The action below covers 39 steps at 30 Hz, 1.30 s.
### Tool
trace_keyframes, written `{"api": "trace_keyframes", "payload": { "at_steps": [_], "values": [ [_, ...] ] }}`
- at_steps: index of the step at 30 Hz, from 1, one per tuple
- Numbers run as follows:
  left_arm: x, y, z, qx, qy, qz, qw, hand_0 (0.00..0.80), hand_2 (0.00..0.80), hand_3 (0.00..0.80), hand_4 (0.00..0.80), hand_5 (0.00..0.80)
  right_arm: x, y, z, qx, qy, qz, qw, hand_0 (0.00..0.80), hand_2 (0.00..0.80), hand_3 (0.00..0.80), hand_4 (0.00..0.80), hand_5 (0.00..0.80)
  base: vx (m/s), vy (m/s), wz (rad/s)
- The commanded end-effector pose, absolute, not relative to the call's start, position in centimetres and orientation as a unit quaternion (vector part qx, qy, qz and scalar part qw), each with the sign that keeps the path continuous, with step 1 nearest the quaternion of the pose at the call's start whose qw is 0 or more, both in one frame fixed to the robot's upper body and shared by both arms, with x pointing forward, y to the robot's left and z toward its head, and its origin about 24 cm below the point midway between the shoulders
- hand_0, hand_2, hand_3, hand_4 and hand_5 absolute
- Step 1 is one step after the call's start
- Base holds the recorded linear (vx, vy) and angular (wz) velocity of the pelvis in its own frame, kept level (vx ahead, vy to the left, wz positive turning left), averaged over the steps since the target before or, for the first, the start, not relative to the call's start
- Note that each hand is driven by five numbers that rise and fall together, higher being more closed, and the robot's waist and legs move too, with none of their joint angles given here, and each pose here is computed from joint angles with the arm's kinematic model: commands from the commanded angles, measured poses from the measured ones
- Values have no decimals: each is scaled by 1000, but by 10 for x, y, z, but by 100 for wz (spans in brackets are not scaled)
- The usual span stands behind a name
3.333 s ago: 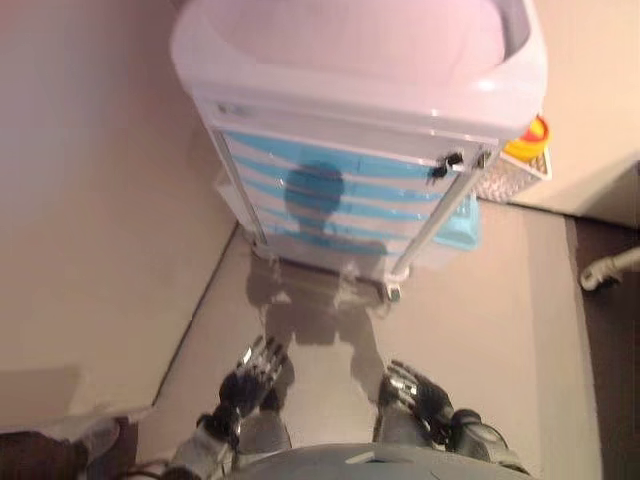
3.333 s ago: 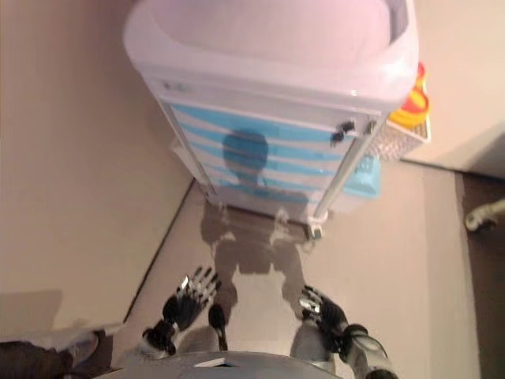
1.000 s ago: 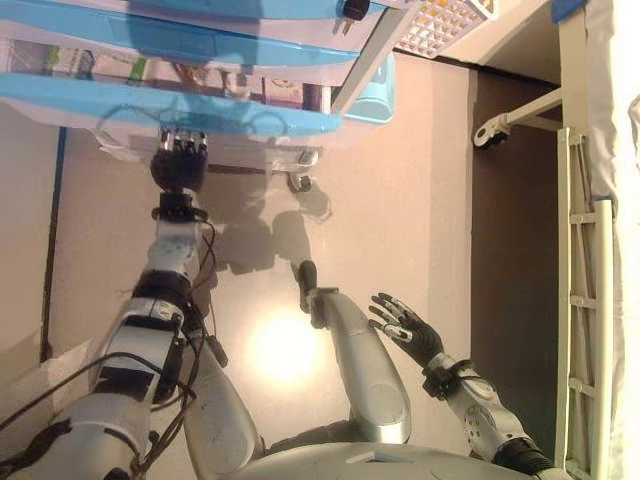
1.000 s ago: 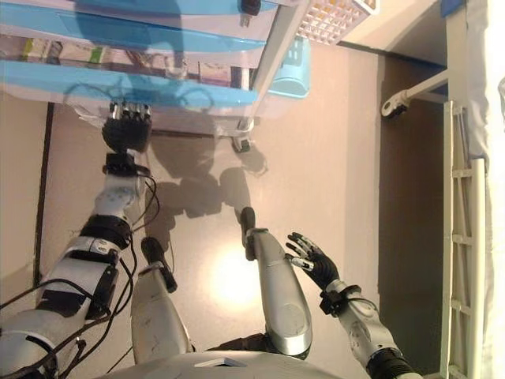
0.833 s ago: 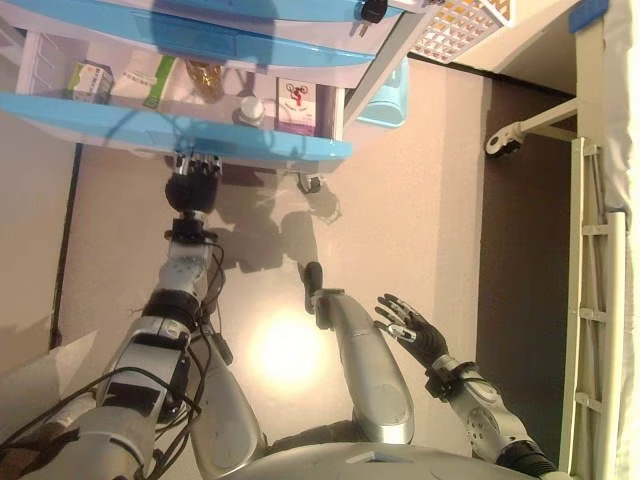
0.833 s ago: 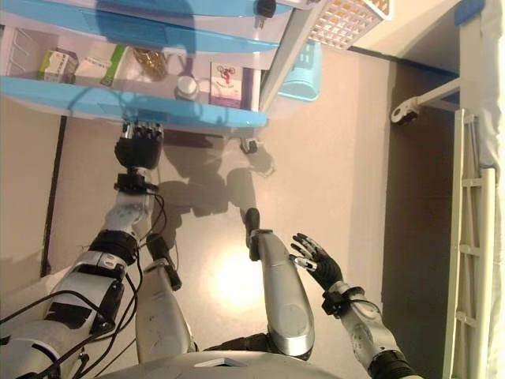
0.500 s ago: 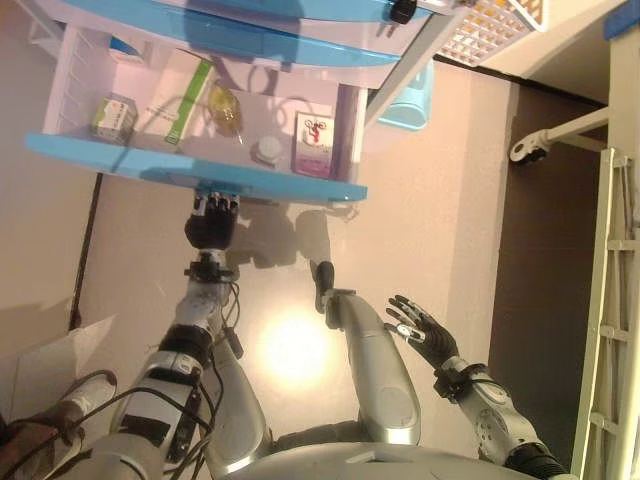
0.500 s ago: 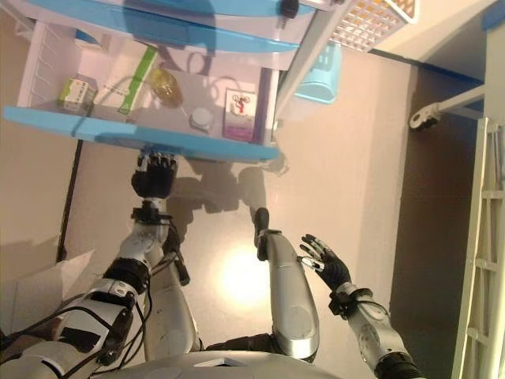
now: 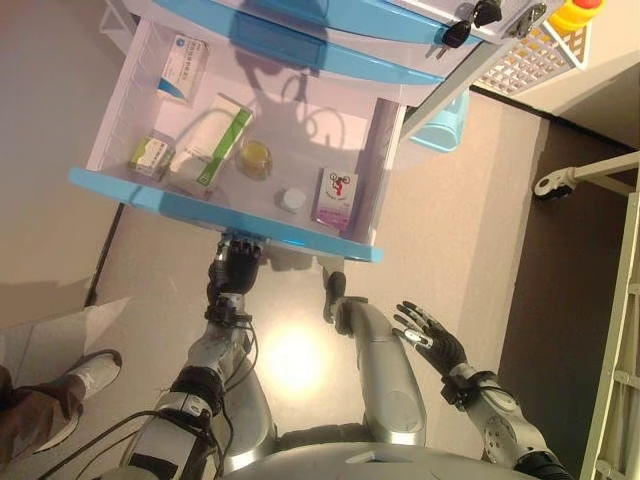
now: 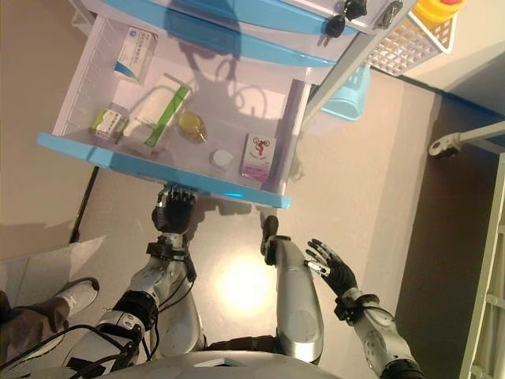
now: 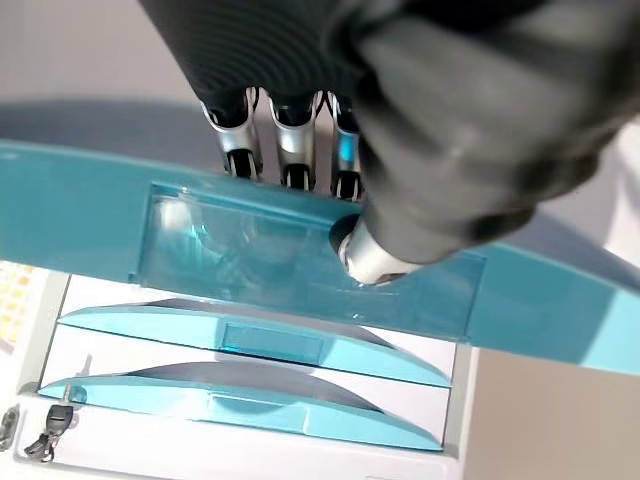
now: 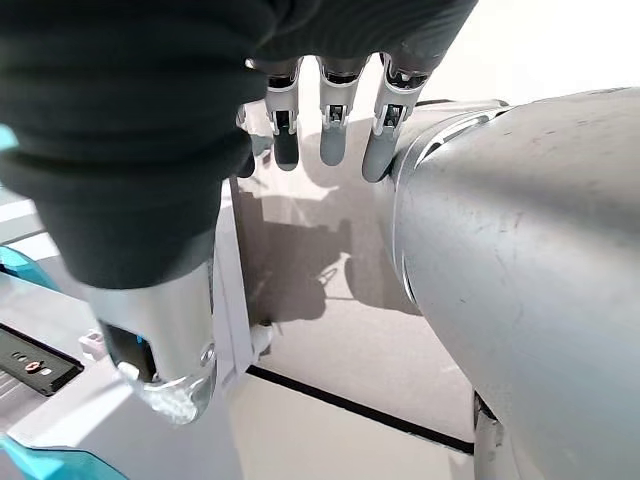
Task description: Open the drawer and pick up the medicine
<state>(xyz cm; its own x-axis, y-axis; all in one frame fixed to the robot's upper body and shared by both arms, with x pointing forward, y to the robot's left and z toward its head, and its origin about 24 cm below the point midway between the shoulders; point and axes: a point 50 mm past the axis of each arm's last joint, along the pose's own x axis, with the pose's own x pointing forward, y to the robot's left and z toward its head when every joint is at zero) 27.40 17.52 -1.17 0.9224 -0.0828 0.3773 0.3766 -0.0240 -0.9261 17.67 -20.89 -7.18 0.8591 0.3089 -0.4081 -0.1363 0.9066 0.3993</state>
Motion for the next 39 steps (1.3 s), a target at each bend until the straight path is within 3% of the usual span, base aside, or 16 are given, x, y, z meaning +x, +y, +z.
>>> {"api": "trace_keyframes", "payload": {
  "at_steps": [1,7,17,25,29,33,39],
  "values": [
    [188,236,-99,-698,29,147,701,0,0,0,0,0,133,-183,-97,208,299,142,920,0,0,0,0,0,9,58,6],
    [179,242,-108,-702,77,194,681,0,0,0,0,0,133,-191,-99,199,302,136,922,0,0,0,0,0,14,60,13],
    [182,239,-109,-709,90,197,671,0,0,0,0,0,132,-198,-99,191,306,134,923,0,0,0,0,0,8,22,8],
    [181,247,-108,-656,109,208,717,0,0,0,0,0,137,-211,-92,172,277,87,941,0,0,0,0,0,5,4,-1],
    [168,263,-106,-577,137,210,777,0,0,0,0,0,152,-238,-60,150,194,4,969,0,0,0,0,0,16,15,1],
    [128,274,-109,-510,170,201,819,0,0,0,0,0,161,-273,-5,116,75,-57,989,0,0,0,0,0,48,38,3],
    [80,282,-115,-453,209,214,840,0,0,0,0,0,175,-293,83,-73,-111,-72,988,0,0,0,0,0,38,67,8]
  ]
}}
